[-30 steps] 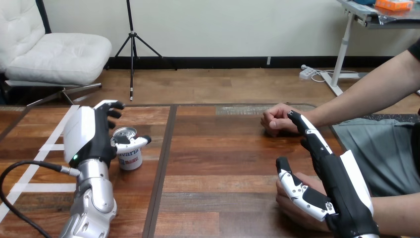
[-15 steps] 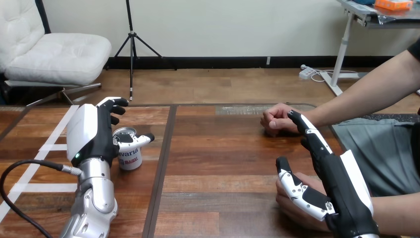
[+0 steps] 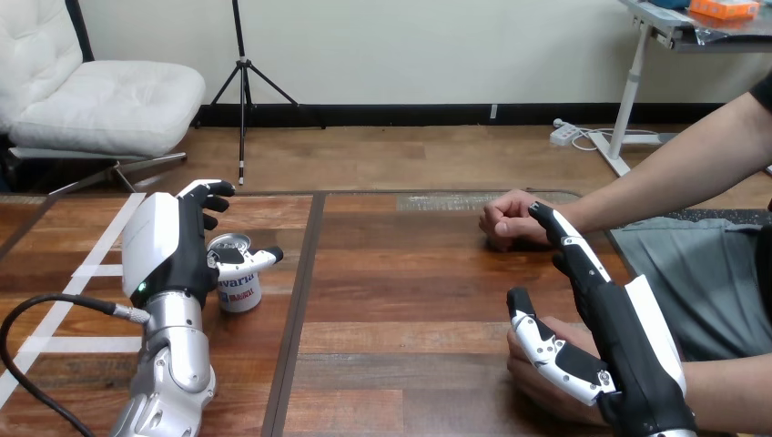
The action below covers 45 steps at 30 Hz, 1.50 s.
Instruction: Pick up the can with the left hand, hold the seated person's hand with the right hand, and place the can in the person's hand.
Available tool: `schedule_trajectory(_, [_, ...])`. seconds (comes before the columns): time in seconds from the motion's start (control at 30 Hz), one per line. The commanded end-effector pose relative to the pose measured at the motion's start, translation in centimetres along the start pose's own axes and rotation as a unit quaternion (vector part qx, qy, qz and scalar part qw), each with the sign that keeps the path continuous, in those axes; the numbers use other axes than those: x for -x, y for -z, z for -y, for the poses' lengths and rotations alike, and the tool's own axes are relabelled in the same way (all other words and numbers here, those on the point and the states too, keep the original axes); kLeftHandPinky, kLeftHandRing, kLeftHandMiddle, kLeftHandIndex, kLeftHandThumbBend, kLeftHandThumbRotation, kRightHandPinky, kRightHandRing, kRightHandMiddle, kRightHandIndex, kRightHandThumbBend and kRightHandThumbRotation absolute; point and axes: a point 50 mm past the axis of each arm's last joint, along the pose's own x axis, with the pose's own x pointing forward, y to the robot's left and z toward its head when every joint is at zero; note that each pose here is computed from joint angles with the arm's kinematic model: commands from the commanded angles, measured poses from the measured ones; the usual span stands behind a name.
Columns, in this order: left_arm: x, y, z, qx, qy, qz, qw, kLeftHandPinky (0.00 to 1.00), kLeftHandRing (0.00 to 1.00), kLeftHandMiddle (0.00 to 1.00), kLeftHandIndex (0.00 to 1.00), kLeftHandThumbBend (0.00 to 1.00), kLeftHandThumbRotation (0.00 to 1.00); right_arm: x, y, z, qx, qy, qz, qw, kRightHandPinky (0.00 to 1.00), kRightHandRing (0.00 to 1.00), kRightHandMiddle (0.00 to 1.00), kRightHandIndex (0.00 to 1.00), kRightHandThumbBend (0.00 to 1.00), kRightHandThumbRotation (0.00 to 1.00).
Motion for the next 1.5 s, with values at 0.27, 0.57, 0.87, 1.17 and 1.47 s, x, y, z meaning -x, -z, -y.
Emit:
schedule_trajectory(0.27, [-0.98,-1.15,-1.34,-0.018,-0.015,0.011,0.9997,0.63,0.71,0.75,0.75,0.84,0.15,-1.37,-1.62,0.38,-0.002,0.011,0.051,0.9987,0.98,0.98,0.98,0.94,0.14,0.08])
schedule_trajectory(0.57, [-0.9,-1.04,-1.34,-0.022,-0.021,0.0,0.9996,0.63,0.73,0.77,0.76,0.86,0.17,-1.3,-1.6,0.34,-0.006,0.009,0.05,0.9987,0.99,0.99,0.98,0.94,0.14,0.09])
schedule_trajectory(0.87, [-0.99,-0.87,-1.49,-0.041,-0.025,-0.011,0.9988,0.62,0.72,0.77,0.76,0.87,0.16,-1.23,-1.6,0.32,-0.001,0.008,0.049,0.9988,1.0,1.0,0.98,0.94,0.14,0.09])
schedule_trajectory(1.17, [-1.15,-0.76,-1.63,-0.05,-0.023,-0.02,0.9983,0.61,0.72,0.77,0.76,0.87,0.17,-1.19,-1.56,0.37,-0.001,0.008,0.049,0.9988,1.0,1.0,0.98,0.95,0.15,0.1])
schedule_trajectory(1.47, [-1.3,-0.67,-1.66,-0.062,-0.02,-0.02,0.9977,0.59,0.71,0.77,0.76,0.88,0.17,-1.14,-1.61,0.32,-0.001,0.008,0.048,0.9988,1.0,1.0,0.97,0.94,0.15,0.1])
